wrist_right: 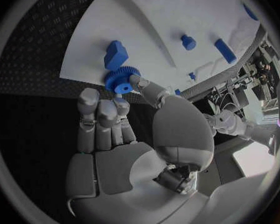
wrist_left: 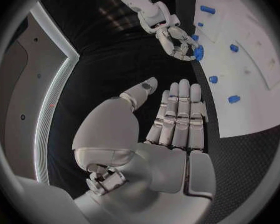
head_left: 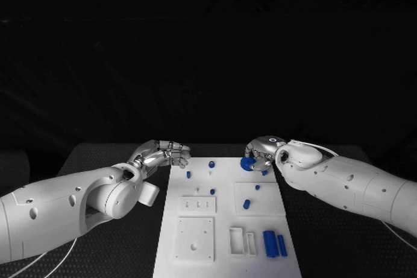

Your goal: Assemble the parts on the task board

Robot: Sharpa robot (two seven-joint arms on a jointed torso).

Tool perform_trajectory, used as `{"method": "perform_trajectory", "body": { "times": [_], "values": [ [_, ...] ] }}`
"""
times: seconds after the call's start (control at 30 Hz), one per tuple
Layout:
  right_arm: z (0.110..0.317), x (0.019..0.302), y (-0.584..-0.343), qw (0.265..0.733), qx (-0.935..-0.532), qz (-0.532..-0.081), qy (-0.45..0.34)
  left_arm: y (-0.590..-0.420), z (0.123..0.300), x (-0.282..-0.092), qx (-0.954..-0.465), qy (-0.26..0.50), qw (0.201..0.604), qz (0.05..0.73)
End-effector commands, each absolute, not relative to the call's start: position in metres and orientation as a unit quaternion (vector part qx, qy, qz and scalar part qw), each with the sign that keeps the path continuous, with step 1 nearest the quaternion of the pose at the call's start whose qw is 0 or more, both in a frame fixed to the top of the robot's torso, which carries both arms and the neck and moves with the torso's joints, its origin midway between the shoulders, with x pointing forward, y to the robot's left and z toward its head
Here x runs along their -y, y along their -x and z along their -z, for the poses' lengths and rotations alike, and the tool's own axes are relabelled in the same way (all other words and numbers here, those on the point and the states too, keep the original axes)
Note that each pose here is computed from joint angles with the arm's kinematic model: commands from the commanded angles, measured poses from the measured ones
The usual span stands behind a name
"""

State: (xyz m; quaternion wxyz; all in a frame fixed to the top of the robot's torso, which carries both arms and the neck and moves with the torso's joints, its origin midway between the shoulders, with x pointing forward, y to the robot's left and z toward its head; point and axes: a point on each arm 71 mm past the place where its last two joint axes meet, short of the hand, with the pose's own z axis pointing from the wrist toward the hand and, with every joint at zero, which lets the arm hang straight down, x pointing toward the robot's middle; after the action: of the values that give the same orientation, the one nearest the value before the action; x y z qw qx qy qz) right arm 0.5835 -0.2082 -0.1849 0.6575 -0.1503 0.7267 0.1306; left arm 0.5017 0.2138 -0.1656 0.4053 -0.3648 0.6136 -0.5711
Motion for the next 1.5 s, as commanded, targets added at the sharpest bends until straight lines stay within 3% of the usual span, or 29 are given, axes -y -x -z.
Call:
{"method": "perform_trajectory", "body": {
  "times": [0.03, 0.57, 0.97, 1.23, 1.5],
  "values": [
    [0.199, 0.209, -0.579, 0.638, -0.744, -0.105, 0.169, -0.501, 0.164, -0.212, -0.612, 0.361, 0.400, 0.578],
    [0.183, 0.194, -0.569, 0.693, -0.687, -0.117, 0.183, -0.500, 0.164, -0.214, -0.611, 0.362, 0.402, 0.577],
    [0.146, 0.145, -0.549, 0.743, -0.611, -0.158, 0.223, -0.502, 0.164, -0.218, -0.609, 0.365, 0.408, 0.574],
    [0.147, 0.101, -0.540, 0.740, -0.595, -0.178, 0.257, -0.503, 0.164, -0.217, -0.609, 0.365, 0.410, 0.573],
    [0.168, 0.072, -0.534, 0.731, -0.600, -0.184, 0.268, -0.503, 0.164, -0.215, -0.609, 0.364, 0.409, 0.574]
  ]
}}
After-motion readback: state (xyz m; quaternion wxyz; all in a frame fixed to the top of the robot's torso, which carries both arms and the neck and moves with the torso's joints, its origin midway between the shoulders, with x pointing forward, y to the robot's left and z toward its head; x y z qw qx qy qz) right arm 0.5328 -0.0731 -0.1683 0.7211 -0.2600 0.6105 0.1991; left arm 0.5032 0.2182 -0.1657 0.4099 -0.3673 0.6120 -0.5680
